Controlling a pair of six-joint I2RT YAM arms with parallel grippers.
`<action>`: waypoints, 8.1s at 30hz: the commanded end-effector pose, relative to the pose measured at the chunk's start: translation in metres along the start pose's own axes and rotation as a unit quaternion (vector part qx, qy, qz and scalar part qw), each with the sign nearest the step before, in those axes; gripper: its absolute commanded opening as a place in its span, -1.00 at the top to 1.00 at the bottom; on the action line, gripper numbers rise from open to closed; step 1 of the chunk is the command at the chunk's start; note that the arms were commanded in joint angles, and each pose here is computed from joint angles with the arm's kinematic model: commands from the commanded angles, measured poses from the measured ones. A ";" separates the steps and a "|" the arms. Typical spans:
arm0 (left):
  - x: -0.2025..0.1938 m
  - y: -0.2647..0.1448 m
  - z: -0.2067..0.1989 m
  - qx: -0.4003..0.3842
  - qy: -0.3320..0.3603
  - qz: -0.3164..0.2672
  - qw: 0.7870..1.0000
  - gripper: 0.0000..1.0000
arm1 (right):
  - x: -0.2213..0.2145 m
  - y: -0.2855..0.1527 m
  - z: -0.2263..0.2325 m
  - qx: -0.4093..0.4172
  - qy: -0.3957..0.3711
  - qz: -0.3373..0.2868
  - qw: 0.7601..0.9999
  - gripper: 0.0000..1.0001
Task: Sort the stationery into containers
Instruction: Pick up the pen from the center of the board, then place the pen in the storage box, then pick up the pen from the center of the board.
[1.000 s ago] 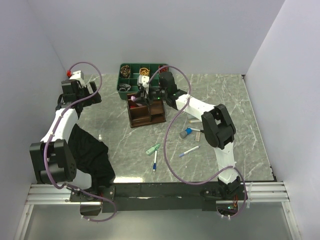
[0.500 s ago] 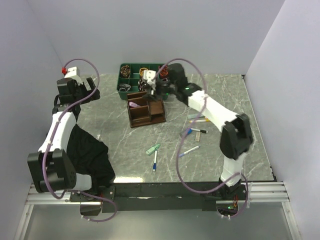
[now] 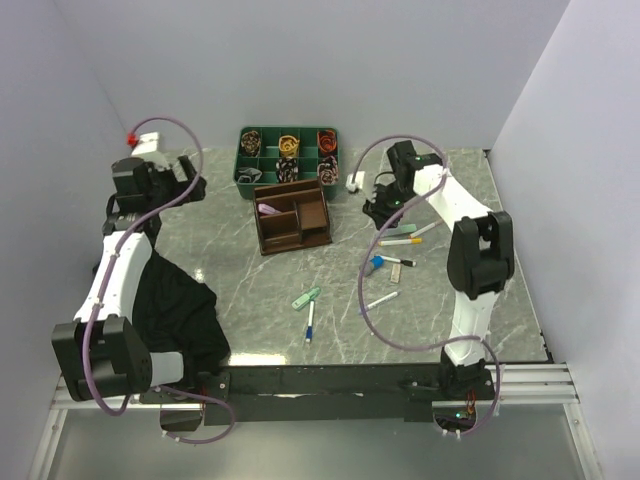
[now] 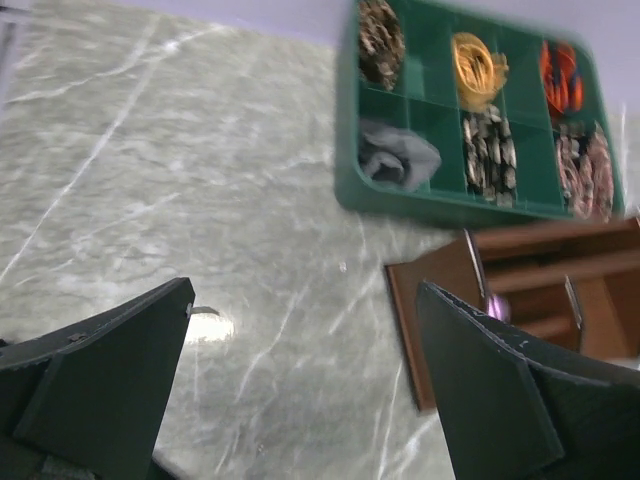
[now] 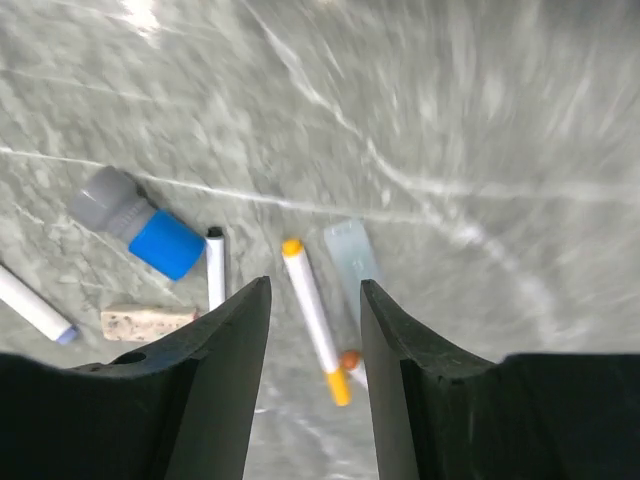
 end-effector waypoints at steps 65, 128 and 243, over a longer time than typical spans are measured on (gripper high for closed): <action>-0.181 0.178 -0.447 -0.511 0.429 0.077 0.741 -0.36 | -0.125 -0.127 0.011 -0.184 0.657 -0.219 0.698 -0.06; 0.036 0.031 -0.358 -0.739 0.023 -0.051 0.671 0.99 | 0.054 -0.165 0.032 0.151 0.383 -0.523 0.746 0.17; 0.018 -0.015 -0.180 -0.258 0.339 0.063 0.902 -0.99 | -0.029 -0.089 0.053 -0.143 0.538 -0.199 0.806 -0.15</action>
Point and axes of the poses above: each gripper's point midway between its finger pads, its own y axis out along the fingers, its own z axis along the line the jaws close on, x = y × z, the point moved 8 cm from there along -y, back along the fingers, and after that the axes turned 12 degrees about y, right-handed, at the moved point
